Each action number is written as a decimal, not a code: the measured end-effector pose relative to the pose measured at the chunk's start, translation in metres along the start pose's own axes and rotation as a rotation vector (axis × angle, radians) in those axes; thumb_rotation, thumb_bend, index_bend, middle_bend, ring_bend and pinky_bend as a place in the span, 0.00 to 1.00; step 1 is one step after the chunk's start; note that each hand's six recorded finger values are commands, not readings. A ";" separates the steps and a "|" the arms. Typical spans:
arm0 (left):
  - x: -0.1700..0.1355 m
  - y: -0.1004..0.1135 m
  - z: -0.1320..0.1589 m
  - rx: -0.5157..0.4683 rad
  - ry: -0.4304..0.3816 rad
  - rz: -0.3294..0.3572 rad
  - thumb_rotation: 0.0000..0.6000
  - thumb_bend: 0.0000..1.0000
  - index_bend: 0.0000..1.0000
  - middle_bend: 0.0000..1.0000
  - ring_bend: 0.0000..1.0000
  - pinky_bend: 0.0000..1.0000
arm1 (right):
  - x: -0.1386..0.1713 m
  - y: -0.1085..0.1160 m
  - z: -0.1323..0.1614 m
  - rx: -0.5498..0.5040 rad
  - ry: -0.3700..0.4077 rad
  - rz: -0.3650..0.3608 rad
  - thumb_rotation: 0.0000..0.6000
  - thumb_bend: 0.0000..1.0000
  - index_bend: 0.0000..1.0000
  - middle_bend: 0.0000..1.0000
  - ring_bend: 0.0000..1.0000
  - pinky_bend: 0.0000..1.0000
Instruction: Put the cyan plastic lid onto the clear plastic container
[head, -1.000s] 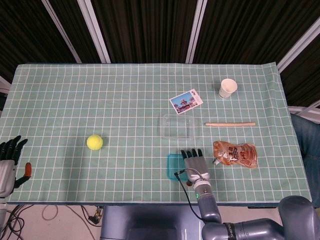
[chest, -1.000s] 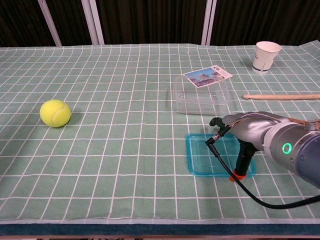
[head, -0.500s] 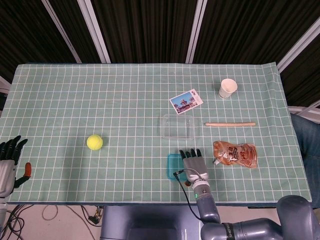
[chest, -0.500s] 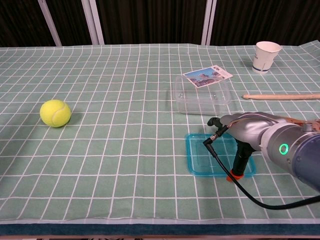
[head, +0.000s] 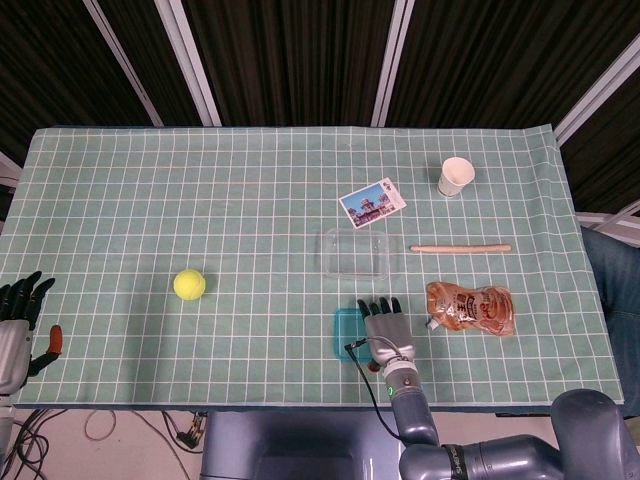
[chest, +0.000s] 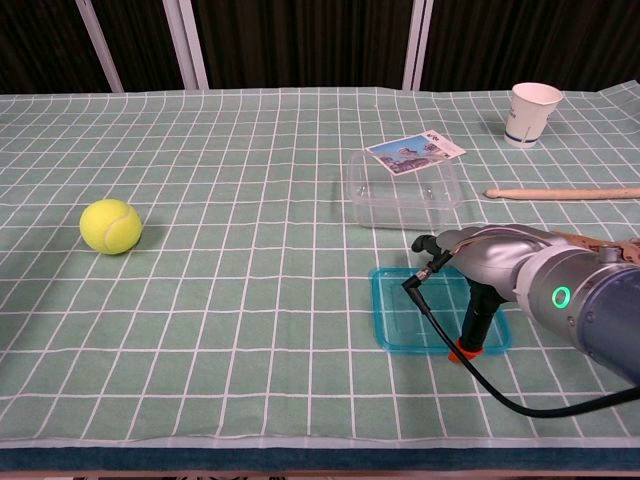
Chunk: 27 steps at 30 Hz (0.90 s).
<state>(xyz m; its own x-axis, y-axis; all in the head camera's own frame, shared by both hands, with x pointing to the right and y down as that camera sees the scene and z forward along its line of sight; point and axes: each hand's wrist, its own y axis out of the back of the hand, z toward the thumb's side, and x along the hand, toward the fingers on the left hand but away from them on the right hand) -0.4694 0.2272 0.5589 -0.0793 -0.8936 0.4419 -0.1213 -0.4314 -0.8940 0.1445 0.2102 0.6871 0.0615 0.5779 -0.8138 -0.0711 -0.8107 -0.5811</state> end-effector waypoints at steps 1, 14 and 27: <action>0.000 0.000 0.000 0.000 0.000 0.000 1.00 0.55 0.10 0.00 0.00 0.00 | 0.000 0.000 0.001 -0.001 0.001 0.000 1.00 0.12 0.00 0.19 0.00 0.00; 0.000 0.000 0.000 0.002 0.004 -0.003 1.00 0.55 0.10 0.00 0.00 0.00 | 0.001 0.000 0.002 0.005 0.000 -0.001 1.00 0.12 0.00 0.19 0.00 0.00; 0.000 0.000 -0.001 0.005 0.007 -0.005 1.00 0.55 0.10 0.00 0.00 0.00 | -0.001 -0.002 0.007 -0.009 0.006 0.003 1.00 0.12 0.00 0.19 0.00 0.00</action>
<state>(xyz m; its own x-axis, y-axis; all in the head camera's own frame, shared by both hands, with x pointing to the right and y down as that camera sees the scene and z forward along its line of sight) -0.4702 0.2274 0.5590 -0.0854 -0.8907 0.4466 -0.1168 -0.4361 -0.8923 0.1379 0.2122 0.6889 0.0673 0.5751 -0.8153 -0.0621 -0.8131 -0.5787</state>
